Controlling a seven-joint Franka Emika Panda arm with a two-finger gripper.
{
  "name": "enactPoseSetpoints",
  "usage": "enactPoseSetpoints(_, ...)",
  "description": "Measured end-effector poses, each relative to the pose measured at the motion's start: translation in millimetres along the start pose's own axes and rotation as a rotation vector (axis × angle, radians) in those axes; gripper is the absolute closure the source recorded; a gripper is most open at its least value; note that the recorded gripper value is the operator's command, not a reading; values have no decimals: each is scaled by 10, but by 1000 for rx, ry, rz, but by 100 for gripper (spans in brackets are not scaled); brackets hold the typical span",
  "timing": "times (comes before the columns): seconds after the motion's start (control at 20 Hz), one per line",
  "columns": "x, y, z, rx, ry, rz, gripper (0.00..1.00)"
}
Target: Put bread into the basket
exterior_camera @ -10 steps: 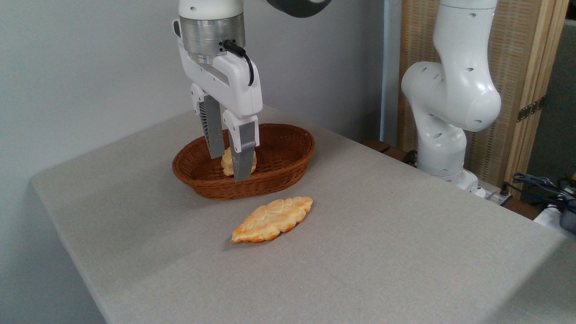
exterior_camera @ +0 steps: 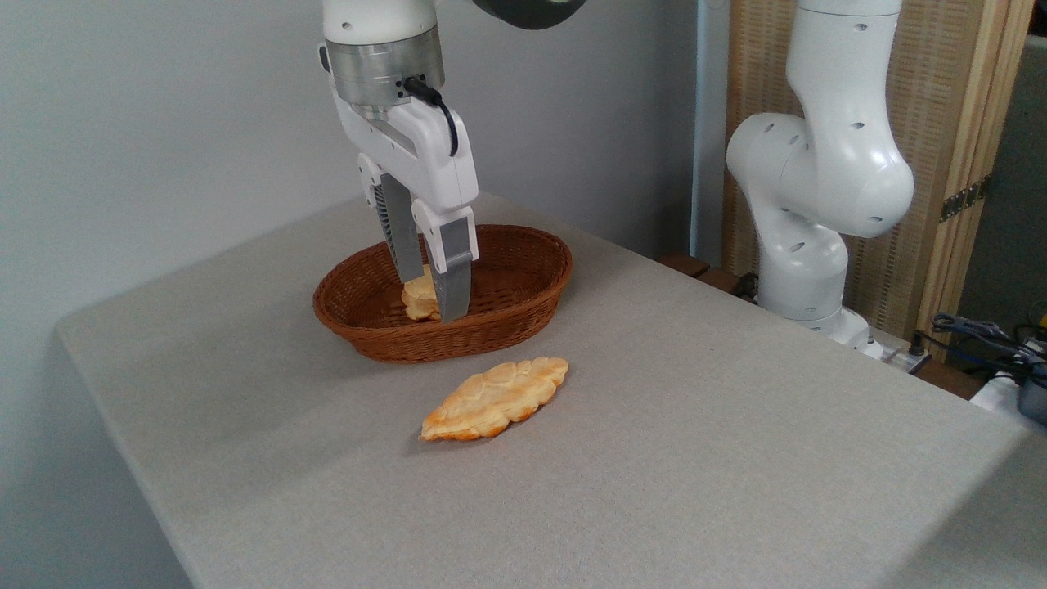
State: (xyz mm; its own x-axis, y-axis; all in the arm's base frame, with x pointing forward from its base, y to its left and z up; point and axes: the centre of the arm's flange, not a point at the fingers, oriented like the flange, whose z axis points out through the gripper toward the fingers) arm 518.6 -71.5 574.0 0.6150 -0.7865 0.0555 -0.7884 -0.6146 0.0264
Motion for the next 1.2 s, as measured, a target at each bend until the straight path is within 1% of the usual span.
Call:
enactPoseSetpoints(0.4, 10, 28, 67, -10, -10, 5, 0)
enactPoseSetpoints(0.8, -20, 70, 290, -43, -44, 7, 0)
enactPoseSetpoints(1.0, -57, 88, 515, -62, -64, 4, 0)
enactPoseSetpoints(1.2, -76, 70, 870, -57, -62, -1, 0)
